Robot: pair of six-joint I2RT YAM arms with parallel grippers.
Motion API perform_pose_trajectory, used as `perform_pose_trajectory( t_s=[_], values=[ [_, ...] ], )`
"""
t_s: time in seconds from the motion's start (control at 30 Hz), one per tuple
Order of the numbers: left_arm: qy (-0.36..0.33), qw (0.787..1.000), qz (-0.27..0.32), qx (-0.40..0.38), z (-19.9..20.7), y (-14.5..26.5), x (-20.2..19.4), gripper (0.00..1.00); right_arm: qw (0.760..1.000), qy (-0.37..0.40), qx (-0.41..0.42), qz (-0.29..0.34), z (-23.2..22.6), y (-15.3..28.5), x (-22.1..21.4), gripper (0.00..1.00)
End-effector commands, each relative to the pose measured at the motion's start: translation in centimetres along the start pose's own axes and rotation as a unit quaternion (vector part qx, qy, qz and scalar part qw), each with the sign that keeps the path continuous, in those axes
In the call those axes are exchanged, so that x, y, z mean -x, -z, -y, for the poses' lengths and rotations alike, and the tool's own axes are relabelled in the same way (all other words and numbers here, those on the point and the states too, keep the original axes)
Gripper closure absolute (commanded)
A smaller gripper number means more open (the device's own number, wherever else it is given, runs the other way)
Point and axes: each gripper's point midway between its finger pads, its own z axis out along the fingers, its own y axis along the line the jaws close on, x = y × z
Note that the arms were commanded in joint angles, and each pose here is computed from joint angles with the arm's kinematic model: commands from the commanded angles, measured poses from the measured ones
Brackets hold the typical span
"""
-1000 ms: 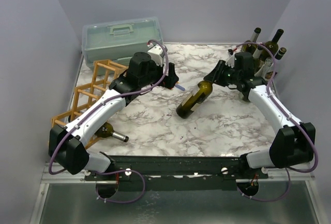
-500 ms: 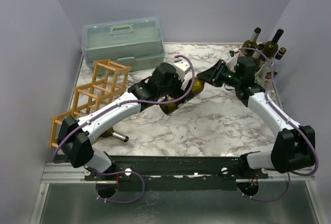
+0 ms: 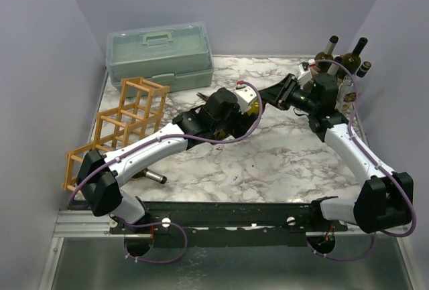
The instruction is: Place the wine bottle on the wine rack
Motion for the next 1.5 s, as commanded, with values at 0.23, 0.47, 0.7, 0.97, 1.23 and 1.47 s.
perform_pose_trajectory(
  t_s=[0.23, 0.47, 0.7, 0.97, 1.23, 1.47],
  values=[
    [-0.039, 0.997, -0.01, 0.067, -2.4, 0.1, -0.2, 0.02, 0.995, -0.008, 0.097, -0.022, -5.1, 1.7, -0.7, 0.99],
    [-0.053, 0.995, -0.011, 0.089, -3.3, 0.4, -0.1, 0.23, 0.994, -0.015, 0.109, -0.027, -5.3, 1.9, -1.1, 0.99],
    [-0.111, 0.984, -0.021, 0.136, -5.3, 0.6, -0.6, 0.87, 0.994, -0.006, 0.103, -0.038, -4.8, 1.9, -1.6, 0.77],
    [-0.184, 0.972, -0.007, 0.146, -6.2, 1.2, -1.0, 1.0, 0.995, 0.062, -0.008, -0.077, -0.9, 2.0, -2.4, 0.15],
    [-0.287, 0.952, 0.004, 0.106, -5.6, 1.9, -2.9, 1.0, 0.97, 0.178, -0.146, -0.081, 1.9, 4.9, -0.9, 0.0],
    [-0.379, 0.924, 0.047, 0.017, -2.9, 3.0, -5.3, 1.0, 0.954, 0.206, -0.186, -0.115, 4.1, 6.7, -2.4, 0.0]
  ],
)
